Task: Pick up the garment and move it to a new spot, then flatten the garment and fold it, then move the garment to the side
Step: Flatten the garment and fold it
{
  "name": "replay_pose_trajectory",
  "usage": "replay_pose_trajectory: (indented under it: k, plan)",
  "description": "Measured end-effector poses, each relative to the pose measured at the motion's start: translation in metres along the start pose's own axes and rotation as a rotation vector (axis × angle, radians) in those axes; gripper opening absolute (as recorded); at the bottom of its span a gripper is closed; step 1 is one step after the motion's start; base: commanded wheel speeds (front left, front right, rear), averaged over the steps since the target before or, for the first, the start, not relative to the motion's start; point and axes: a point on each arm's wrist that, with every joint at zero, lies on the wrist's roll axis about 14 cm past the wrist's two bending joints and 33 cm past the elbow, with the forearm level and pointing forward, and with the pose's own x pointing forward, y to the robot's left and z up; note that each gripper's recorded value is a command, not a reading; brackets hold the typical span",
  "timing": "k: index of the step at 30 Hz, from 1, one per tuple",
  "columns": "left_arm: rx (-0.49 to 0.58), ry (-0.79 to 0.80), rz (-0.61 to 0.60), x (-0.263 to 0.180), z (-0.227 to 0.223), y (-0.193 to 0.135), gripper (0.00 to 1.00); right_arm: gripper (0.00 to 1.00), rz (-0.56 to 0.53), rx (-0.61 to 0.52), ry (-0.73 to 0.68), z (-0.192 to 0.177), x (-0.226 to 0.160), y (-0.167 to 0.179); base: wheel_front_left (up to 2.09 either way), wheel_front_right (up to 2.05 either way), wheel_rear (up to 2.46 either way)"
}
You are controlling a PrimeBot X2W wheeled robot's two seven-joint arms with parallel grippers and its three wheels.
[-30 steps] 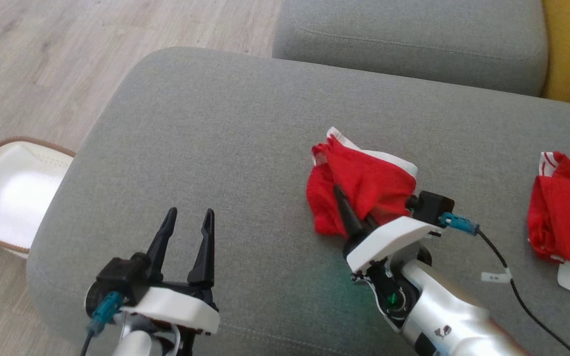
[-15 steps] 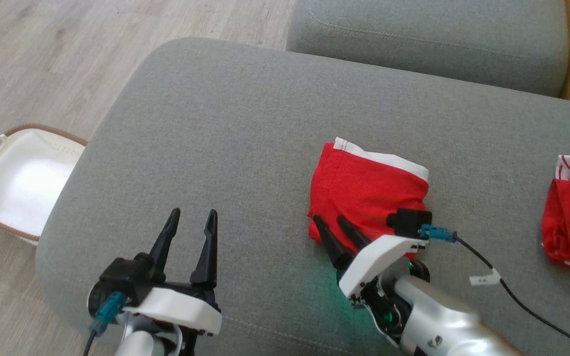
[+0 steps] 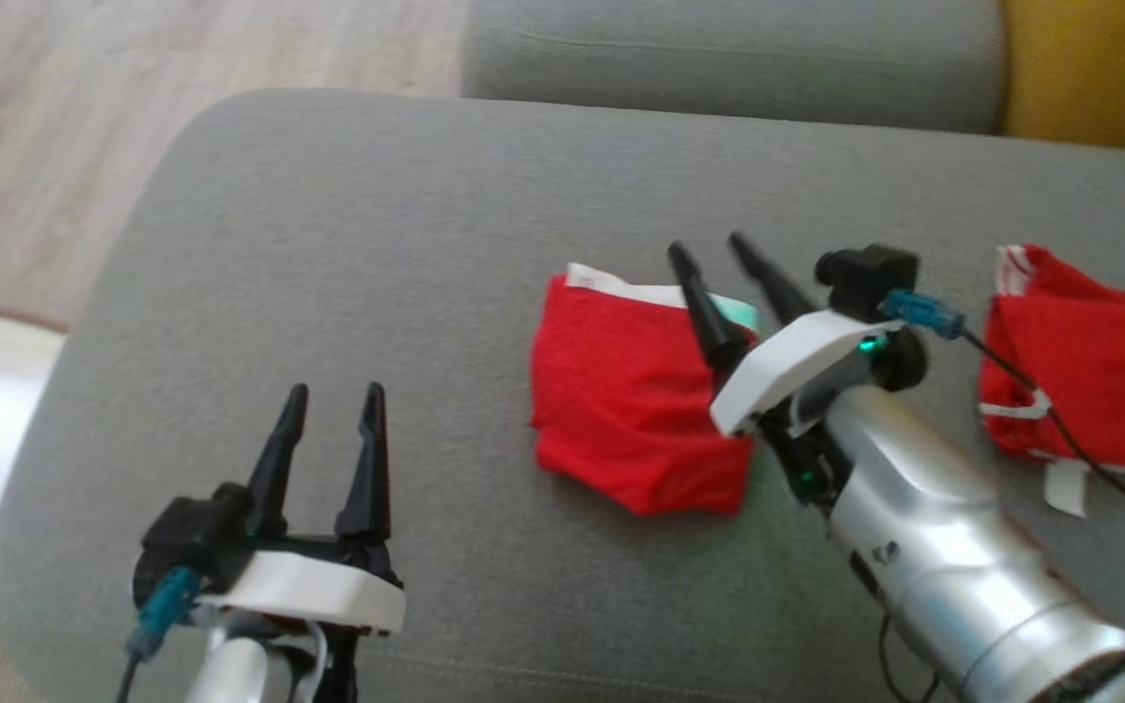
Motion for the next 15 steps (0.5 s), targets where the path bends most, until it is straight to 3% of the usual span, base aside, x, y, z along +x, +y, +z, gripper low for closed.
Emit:
replay_pose_trajectory:
  k: [6,15]
  plan:
    - [-0.011,-0.013,-0.066,0.017,0.002,-0.019,1.00,1.00,-0.140,-0.156,-0.118,0.014,-0.044,-0.047,0.00,0.00,0.00]
    - [-0.031,-0.019,-0.139,0.031,0.002,-0.043,1.00,1.00,-0.348,-0.200,-0.165,-0.006,-0.128,-0.086,0.00,0.00,0.00]
